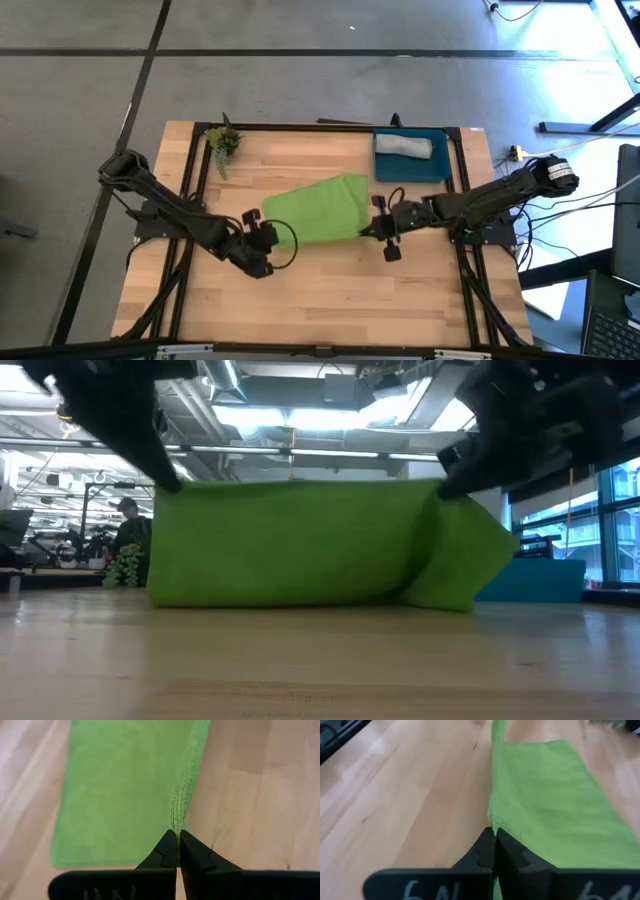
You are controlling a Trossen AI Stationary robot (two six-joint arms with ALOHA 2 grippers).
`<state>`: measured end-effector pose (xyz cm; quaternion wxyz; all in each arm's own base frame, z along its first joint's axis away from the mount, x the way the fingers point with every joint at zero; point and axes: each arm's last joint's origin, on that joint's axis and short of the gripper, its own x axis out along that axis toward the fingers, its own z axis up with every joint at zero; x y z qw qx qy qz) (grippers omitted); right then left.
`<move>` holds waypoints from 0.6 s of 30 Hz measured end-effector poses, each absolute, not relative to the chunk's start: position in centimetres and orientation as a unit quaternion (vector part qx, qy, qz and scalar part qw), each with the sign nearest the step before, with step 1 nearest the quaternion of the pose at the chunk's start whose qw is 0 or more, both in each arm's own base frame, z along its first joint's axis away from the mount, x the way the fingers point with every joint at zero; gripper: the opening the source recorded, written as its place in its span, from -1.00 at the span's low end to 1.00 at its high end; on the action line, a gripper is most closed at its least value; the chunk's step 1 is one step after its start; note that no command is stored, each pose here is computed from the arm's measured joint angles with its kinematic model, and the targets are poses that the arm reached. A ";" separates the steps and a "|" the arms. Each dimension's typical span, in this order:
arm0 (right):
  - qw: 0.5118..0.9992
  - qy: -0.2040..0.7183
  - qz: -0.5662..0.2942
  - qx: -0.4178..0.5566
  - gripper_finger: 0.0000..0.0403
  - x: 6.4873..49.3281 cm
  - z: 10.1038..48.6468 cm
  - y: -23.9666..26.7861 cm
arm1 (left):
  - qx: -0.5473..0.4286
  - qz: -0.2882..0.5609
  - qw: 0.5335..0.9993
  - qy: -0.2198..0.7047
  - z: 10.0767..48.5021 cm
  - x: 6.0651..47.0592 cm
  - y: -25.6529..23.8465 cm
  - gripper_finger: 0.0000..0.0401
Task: Roll microfiber towels into tight, uniform cylinder then place into a basket
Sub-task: Fold the green microfiber cloth
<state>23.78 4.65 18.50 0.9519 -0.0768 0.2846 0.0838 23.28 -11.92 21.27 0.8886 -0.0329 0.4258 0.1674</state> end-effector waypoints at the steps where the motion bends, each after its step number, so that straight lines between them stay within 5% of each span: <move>1: 0.952 0.285 0.087 -0.072 -0.98 23.5 18.1 4.9 | -0.033 0.164 0.890 0.425 20.8 23.3 -12.1 -1.00; 18: 0.929 0.350 0.106 -0.051 -0.85 23.3 13.1 6.7 | -0.068 0.139 0.859 0.487 15.6 24.5 -13.8 -1.00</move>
